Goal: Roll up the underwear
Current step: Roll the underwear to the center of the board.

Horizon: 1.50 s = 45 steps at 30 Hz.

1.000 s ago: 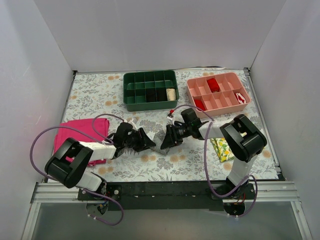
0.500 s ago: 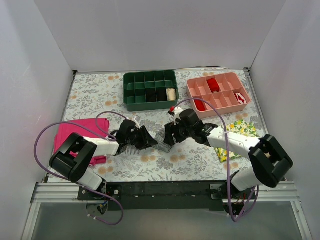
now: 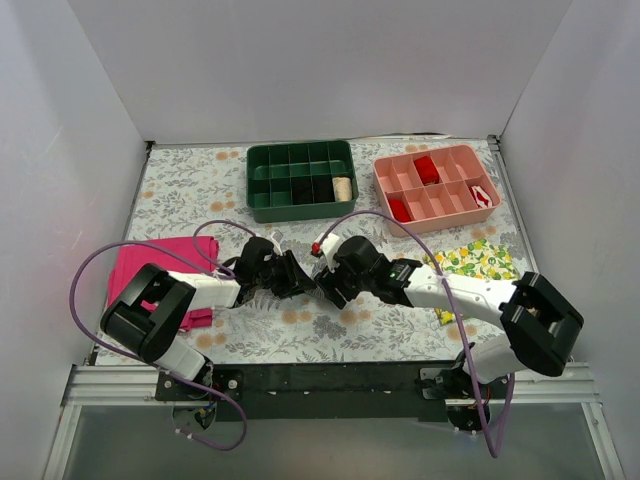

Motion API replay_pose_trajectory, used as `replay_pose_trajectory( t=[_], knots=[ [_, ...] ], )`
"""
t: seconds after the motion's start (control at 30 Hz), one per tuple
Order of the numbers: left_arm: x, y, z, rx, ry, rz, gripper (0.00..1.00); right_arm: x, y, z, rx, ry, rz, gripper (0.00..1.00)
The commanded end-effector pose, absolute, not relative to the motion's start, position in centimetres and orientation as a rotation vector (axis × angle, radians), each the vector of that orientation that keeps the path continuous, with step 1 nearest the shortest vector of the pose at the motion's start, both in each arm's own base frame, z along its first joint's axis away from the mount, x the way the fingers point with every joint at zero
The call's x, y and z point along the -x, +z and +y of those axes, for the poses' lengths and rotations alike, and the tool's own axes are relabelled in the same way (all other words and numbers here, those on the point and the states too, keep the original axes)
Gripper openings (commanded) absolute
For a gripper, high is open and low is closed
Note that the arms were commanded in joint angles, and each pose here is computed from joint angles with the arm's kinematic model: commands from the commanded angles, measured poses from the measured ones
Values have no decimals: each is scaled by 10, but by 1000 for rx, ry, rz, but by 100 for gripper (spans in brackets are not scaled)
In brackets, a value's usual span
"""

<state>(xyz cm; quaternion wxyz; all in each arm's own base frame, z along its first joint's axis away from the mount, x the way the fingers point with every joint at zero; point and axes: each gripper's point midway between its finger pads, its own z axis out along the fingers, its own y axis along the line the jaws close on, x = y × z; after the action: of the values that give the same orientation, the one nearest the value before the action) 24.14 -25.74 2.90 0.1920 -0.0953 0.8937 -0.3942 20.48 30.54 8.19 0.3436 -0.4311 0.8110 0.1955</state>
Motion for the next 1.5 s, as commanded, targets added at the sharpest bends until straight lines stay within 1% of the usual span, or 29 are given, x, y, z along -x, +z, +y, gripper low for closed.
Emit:
replay_pose_trajectory(
  t=[0.0, 0.17, 0.23, 0.3, 0.33, 0.4, 0.43, 0.5, 0.53, 0.6, 0.67, 0.73, 0.8, 0.83, 0.9, 0.93, 1.0, 1.07, 1.17, 1.3, 1.47],
  knots=[
    [-223, -8, -235, 289, -926, 2653, 35, -218, 87, 317, 1162, 458, 2047, 70],
    [-223, -8, -236, 286, -922, 2657, 35, -221, 76, 323, 1169, 456, 2073, 68],
    [-223, -8, -236, 287, -923, 2656, 35, -219, 69, 322, 1176, 454, 2089, 63],
    [-223, -8, -235, 288, -922, 2657, 35, -218, 63, 321, 1180, 448, 2104, 62],
    [-224, -7, -236, 282, -924, 2652, 35, -217, 61, 321, 1187, 452, 2111, 54],
    [-223, -7, -236, 279, -922, 2656, 35, -214, 54, 318, 1191, 452, 2132, 47],
    [-224, -6, -236, 282, -924, 2652, 35, -211, 52, 318, 1196, 470, 2137, 33],
    [-224, -5, -236, 280, -925, 2651, 35, -209, 50, 320, 1188, 492, 2140, 23],
    [-224, -4, -236, 276, -923, 2648, 35, -205, 47, 319, 1189, 507, 2152, 15],
    [-225, 0, -233, 281, -908, 2636, 36, -197, 46, 324, 1212, 586, 2157, 11],
    [-223, 3, -230, 288, -893, 2635, 37, -187, 50, 332, 1186, 725, 2168, 7],
    [-227, 15, -227, 296, -886, 2592, 40, -180, 55, 338, 1178, 868, 2162, 3],
    [-227, 23, -222, 314, -869, 2579, 46, -175, 55, 339, 1133, 974, 2185, 2],
    [-229, 33, -221, 318, -874, 2540, 50, -170, 58, 339, 1117, 1070, 2191, 1],
    [-227, 41, -217, 326, -878, 2525, 52, -168, 60, 341, 1056, 1173, 2192, 1],
    [-228, 52, -217, 326, -897, 2489, 57, -167, 63, 341, 1044, 1241, 2185, 1],
    [-227, 60, -217, 320, -918, 2466, 60, -169, 64, 340, 973, 1330, 2184, 1],
    [-228, 72, -220, 293, -960, 2425, 64, -161, 69, 342, 927, 1477, 2170, 1],
    [-223, 77, -223, 255, -1006, 2406, 65, -163, 75, 342, 862, 1600, 2129, 1],
    [-215, 76, -227, 199, -1071, 2389, 67, -166, 73, 331, 682, 1742, 2184, 1],
    [-204, 67, -228, 169, -1116, 2385, 67, -176, 63, 326, 571, 1738, 2249, 2]
  ],
)
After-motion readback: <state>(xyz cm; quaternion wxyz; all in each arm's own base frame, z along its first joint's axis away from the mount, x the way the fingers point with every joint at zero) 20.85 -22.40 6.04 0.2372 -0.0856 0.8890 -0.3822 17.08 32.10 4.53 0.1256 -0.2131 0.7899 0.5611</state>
